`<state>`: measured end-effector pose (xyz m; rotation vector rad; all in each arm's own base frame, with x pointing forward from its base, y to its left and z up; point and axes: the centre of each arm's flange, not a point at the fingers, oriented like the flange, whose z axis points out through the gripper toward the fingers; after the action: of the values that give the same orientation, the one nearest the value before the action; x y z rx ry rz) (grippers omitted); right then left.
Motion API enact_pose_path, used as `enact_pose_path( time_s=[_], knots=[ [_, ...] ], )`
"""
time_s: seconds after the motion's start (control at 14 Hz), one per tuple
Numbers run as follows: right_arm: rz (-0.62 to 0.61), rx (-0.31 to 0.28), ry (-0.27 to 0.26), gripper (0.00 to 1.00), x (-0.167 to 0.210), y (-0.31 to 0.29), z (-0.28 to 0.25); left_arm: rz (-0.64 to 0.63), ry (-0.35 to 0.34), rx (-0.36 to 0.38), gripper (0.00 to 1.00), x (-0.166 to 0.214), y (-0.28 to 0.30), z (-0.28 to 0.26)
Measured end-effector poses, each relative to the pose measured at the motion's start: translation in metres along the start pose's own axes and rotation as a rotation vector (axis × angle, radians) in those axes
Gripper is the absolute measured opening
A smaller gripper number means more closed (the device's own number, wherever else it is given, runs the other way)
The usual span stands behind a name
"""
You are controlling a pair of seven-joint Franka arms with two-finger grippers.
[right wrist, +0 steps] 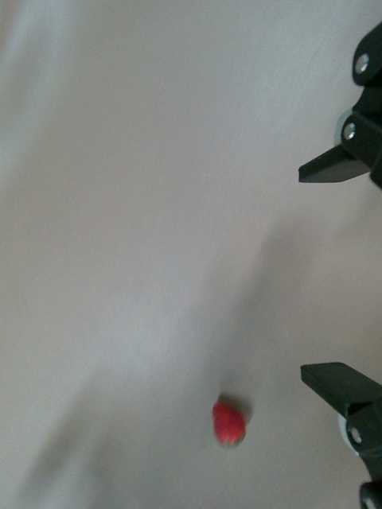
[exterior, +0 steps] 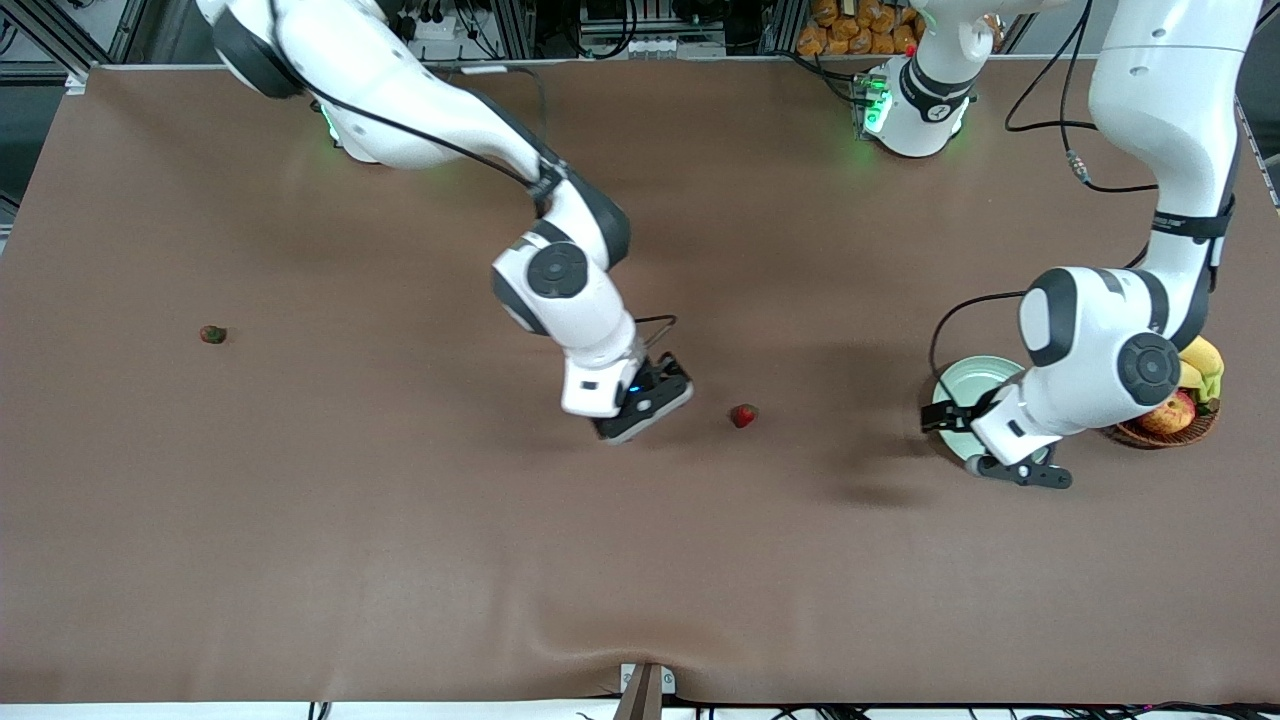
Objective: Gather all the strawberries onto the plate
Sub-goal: 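Release the strawberry with the right gripper while the left gripper reaches it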
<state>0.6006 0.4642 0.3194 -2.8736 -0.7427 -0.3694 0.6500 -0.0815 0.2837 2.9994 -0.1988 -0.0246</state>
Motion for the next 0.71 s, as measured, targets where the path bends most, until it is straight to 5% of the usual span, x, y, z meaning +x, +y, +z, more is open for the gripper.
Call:
enact_pose_path(
  time_s=[0.36,0.71],
  knots=[
    [0.118,-0.140,-0.199,1.00,-0.018,0.093,-0.123,-0.014,0.014,-0.020,1.00,0.004,0.097,-0.005],
    [0.254,-0.223,-0.306,1.00,-0.088,0.184,-0.156,0.037,0.007,0.022,1.00,-0.004,0.171,0.025]
  ],
)
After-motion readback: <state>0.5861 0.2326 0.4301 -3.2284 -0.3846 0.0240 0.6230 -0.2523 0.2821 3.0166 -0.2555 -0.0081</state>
